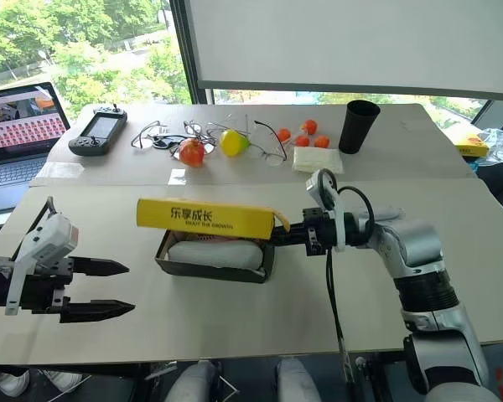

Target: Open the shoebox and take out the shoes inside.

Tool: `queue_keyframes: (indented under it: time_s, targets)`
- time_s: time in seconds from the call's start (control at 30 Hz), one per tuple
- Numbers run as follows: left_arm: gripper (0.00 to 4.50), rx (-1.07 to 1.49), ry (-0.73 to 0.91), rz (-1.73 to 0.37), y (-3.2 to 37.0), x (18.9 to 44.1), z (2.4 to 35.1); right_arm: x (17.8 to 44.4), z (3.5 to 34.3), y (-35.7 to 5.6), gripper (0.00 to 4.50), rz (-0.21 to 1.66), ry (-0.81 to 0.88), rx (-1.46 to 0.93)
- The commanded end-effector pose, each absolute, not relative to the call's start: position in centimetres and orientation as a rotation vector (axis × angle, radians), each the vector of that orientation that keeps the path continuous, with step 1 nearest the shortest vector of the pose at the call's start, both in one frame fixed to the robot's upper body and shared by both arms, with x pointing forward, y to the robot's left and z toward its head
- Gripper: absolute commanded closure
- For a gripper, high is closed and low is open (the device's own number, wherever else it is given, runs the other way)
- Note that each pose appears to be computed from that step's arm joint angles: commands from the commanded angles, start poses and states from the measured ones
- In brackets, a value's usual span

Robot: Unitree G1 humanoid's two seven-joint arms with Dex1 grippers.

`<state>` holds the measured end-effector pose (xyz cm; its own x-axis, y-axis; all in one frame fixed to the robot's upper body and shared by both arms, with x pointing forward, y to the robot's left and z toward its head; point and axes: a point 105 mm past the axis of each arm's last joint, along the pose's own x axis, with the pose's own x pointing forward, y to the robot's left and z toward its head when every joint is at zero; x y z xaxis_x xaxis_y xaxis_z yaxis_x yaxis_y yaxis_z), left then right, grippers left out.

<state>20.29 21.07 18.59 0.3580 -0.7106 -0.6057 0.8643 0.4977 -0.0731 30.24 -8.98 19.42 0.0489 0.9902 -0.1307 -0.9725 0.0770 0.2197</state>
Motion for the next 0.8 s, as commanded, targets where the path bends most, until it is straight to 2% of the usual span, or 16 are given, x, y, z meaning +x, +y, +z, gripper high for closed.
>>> queue_keyframes:
  time_s: [0.03,0.17,0.27,0.37,0.57,0.67,0.73,0.77,0.8]
  targets:
    - [0.07,0.284,0.608,-1.022,21.0,19.8,19.1,34.0,22.1,-8.8,4.50,1.325,0.130,0.114]
    - [0.07,0.276,0.606,-1.018,20.9,19.6,19.0,38.3,22.9,-9.4,4.50,1.096,0.070,0.088]
    - [0.07,0.276,0.601,-1.014,20.9,19.6,19.1,39.5,23.1,-9.7,4.50,1.040,0.074,0.047]
    - [0.07,0.297,0.547,-0.978,21.2,20.5,19.6,38.3,24.4,-8.7,4.50,1.121,0.088,-0.036]
    - [0.07,0.313,0.439,-0.971,21.2,22.2,21.7,33.1,25.6,-6.2,4.50,1.420,0.163,-0.244]
    - [0.00,0.332,0.401,-0.954,21.5,23.1,22.6,31.4,25.4,-5.2,3.76,1.519,0.230,-0.312]
    - [0.00,0.353,0.397,-0.961,21.6,23.3,22.9,30.4,24.9,-4.5,2.99,1.565,0.264,-0.362]
    - [0.00,0.361,0.395,-0.963,21.6,23.4,23.0,30.2,24.7,-4.2,2.80,1.575,0.276,-0.378]
    - [0.00,0.370,0.392,-0.961,21.6,23.6,23.1,30.0,24.2,-3.8,2.26,1.584,0.292,-0.400]
